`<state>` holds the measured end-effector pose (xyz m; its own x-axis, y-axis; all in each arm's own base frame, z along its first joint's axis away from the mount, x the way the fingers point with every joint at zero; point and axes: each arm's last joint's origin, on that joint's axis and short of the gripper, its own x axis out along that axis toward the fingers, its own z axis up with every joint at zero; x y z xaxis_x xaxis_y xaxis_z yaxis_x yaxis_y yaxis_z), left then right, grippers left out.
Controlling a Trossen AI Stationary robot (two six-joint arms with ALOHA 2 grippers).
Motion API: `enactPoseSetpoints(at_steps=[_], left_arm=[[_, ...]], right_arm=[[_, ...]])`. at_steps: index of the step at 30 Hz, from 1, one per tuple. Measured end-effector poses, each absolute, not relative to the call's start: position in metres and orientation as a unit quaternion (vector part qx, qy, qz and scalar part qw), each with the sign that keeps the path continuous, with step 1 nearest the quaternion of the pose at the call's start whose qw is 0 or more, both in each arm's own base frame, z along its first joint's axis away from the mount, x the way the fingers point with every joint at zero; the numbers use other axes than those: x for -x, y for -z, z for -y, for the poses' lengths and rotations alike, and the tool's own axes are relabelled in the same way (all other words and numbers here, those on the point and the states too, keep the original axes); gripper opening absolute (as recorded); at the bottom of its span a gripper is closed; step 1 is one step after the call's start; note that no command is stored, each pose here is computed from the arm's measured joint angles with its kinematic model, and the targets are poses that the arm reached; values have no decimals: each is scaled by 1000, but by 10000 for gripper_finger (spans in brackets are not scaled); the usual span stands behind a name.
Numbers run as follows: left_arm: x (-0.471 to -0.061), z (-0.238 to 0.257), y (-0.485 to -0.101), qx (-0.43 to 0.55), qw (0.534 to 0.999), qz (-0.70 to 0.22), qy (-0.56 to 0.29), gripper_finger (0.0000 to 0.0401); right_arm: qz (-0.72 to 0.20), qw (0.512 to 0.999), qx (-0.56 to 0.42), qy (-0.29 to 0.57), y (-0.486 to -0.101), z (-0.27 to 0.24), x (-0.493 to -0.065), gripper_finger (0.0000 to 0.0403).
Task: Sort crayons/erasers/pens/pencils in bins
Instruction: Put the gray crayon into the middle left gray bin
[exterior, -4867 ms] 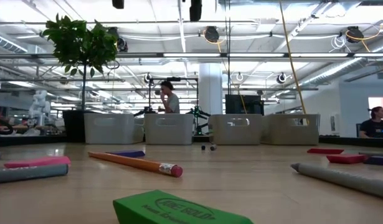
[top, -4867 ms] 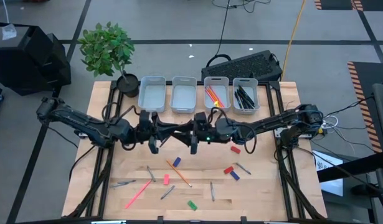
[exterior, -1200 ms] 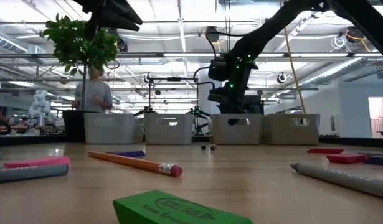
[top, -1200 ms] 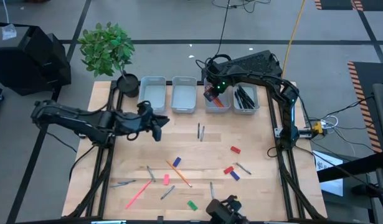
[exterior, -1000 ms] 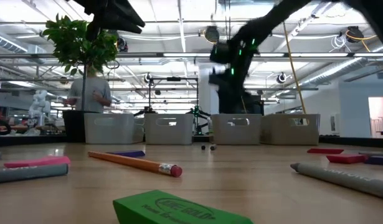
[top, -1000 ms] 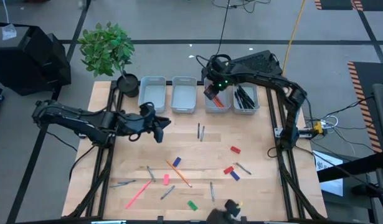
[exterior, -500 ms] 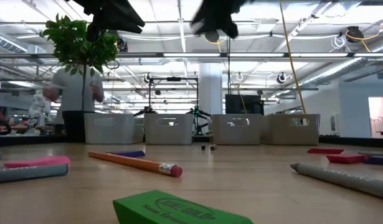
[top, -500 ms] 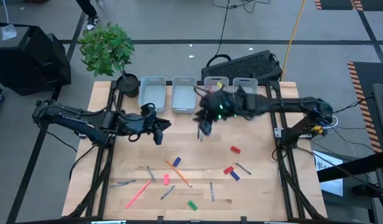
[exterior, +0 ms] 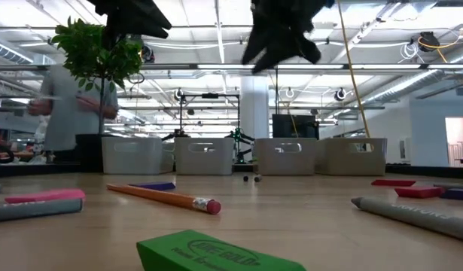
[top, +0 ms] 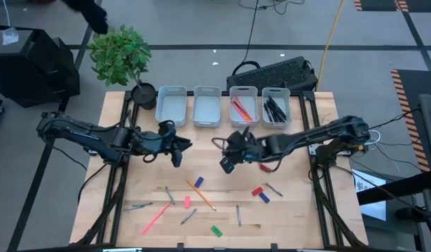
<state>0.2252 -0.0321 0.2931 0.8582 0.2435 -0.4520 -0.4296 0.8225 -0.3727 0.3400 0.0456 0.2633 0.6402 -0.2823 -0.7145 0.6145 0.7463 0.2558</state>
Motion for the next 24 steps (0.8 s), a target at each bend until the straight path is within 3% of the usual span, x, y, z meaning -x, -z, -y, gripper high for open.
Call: enactPoseSetpoints(at_steps=[5, 11, 17, 24], left_arm=[[-238, 34, -278, 227, 929, -223, -191, 131], [-250, 37, -270, 237, 926, -227, -184, 180], [-250, 37, -271, 252, 923, -224, -183, 191], [-250, 37, -270, 256, 922, -225, -183, 191]], right_arm=[[-380, 815, -280, 335, -225, -45, -346, 120], [-379, 781, -304, 392, -183, -33, -366, 120], [-388, 742, -318, 445, -150, -6, -374, 120], [-405, 710, -365, 445, -137, 13, -377, 120]])
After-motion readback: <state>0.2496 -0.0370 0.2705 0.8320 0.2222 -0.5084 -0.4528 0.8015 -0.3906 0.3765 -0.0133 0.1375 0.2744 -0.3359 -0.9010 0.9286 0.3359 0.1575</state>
